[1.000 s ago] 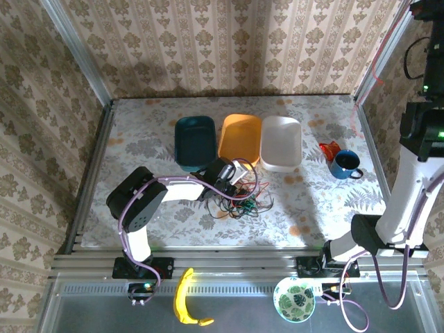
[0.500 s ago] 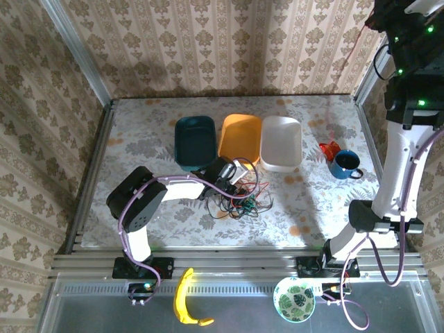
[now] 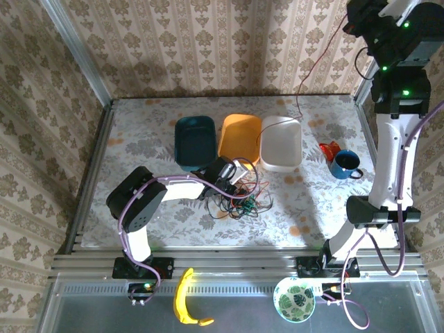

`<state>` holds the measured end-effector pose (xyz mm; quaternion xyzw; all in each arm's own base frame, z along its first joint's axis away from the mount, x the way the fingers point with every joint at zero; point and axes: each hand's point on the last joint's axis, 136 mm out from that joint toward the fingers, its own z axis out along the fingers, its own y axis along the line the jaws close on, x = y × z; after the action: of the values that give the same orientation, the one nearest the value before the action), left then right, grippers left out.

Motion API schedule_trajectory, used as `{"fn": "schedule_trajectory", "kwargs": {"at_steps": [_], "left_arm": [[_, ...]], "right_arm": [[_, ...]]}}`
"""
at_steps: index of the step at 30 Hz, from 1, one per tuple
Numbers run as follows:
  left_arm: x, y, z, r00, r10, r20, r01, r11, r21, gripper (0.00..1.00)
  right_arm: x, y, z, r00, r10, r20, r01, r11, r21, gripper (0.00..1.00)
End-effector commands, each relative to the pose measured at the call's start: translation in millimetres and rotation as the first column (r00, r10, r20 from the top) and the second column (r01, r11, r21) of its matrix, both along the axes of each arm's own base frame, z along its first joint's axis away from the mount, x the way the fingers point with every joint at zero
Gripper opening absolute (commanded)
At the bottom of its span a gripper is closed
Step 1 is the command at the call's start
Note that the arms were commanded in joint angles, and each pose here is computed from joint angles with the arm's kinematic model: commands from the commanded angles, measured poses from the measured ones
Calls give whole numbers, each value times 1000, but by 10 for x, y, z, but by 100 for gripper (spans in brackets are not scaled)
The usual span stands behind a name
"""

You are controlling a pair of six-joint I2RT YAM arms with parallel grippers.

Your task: Untangle the cables

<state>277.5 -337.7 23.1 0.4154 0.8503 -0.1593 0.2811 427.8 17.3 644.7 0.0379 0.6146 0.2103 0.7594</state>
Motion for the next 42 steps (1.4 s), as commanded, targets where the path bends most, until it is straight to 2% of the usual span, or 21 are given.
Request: {"fn": "schedule_trajectory", "kwargs": {"at_steps": [1, 7, 14, 18, 23, 28, 33, 37, 42], "left_arm": [[-251, 438, -384, 993, 33, -116, -12, 984, 178, 100], [-245, 454, -378, 993, 33, -109, -12, 982, 186, 100], [-227, 445, -354, 994, 29, -103, -9, 983, 184, 100], [-227, 437, -325, 995, 23, -101, -5, 984, 179, 100], [-227, 454, -288, 995, 19, -98, -2, 984, 178, 100], [-235, 486, -280, 995, 21, -101, -2, 983, 183, 100], [-240, 497, -259, 995, 24, -99, -6, 984, 179, 100], [-250, 500, -246, 995, 23, -101, -5, 985, 173, 100], [-230, 486, -189, 995, 27, -97, -11, 988, 156, 100]], "right_arm": [[255, 143, -285, 996, 52, -69, -52, 999, -6, 0], [521, 265, -905, 975, 54, -217, -64, 997, -35, 0], [728, 548, -1991, 907, 27, -420, -82, 990, -113, 0], [829, 639, -2757, 846, -67, -529, -46, 979, -197, 0], [917, 573, -3472, 778, -224, -587, 49, 953, -300, 0], [1022, 328, -3799, 717, -358, -599, 158, 919, -361, 0], [1077, -20, -4016, 601, -546, -583, 339, 835, -433, 0], [1104, -120, -4279, 514, -609, -604, 381, 793, -476, 0], [1102, -70, -4615, 421, -673, -608, 352, 739, -574, 0]]}}
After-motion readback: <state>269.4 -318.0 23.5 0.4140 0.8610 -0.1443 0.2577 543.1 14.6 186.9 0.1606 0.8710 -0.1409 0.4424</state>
